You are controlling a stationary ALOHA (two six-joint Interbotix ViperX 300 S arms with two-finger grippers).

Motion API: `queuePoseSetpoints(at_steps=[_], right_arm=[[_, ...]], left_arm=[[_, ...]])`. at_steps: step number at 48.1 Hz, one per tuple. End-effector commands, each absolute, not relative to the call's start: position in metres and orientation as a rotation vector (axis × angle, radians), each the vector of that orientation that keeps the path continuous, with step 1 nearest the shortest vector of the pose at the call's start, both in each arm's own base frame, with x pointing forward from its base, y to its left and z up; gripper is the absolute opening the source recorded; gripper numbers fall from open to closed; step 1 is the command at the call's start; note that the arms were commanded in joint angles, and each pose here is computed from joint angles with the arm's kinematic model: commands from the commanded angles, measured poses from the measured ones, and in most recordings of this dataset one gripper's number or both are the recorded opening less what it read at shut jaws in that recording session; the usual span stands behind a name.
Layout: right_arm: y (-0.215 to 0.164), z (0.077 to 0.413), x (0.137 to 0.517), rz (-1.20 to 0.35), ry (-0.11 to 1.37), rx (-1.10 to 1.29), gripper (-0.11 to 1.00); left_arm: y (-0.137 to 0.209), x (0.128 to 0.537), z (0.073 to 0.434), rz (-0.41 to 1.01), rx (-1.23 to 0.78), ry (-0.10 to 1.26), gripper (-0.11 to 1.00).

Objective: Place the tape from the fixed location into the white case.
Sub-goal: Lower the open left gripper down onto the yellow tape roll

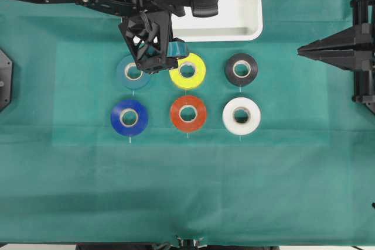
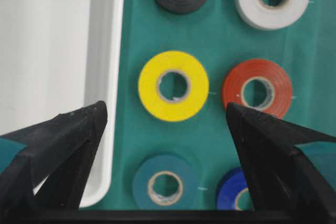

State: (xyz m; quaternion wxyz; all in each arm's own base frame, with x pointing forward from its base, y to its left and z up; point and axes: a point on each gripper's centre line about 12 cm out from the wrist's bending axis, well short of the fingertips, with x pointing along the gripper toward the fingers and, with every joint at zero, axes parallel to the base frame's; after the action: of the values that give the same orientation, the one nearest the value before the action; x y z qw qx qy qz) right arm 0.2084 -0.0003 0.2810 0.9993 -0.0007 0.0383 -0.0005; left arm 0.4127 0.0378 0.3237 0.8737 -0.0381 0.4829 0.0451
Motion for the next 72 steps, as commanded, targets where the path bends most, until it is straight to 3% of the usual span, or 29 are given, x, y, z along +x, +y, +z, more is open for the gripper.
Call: queuePoseSetpoints(at_steps=[1, 20, 37, 55, 72], right_arm=[[0.0, 0.293, 0.211, -0.001, 0.049, 0.0, 0.0], [0.0, 0.293, 0.211, -0.001, 0.051, 0.002, 0.0], [0.0, 0.291, 0.211, -0.001, 0.061, 0.002, 0.0], [0.0, 0.291, 0.211, -0.001, 0.069, 0.0, 0.0], [0.0, 0.289, 0.211, -0.001, 0.077, -0.003, 0.0]], left_arm=[[0.037, 0.413, 0.339, 0.093, -0.078, 0.964, 0.98], [0.034, 0.415, 0.338, 0.091, -0.085, 0.961, 0.98], [0.035, 0.425, 0.342, 0.167, -0.23, 0.942, 0.98], [0.035, 0.425, 0.338, 0.257, -0.376, 1.016, 0.98], [0.027, 0.429, 0.338, 0.252, -0.392, 1.016, 0.98]])
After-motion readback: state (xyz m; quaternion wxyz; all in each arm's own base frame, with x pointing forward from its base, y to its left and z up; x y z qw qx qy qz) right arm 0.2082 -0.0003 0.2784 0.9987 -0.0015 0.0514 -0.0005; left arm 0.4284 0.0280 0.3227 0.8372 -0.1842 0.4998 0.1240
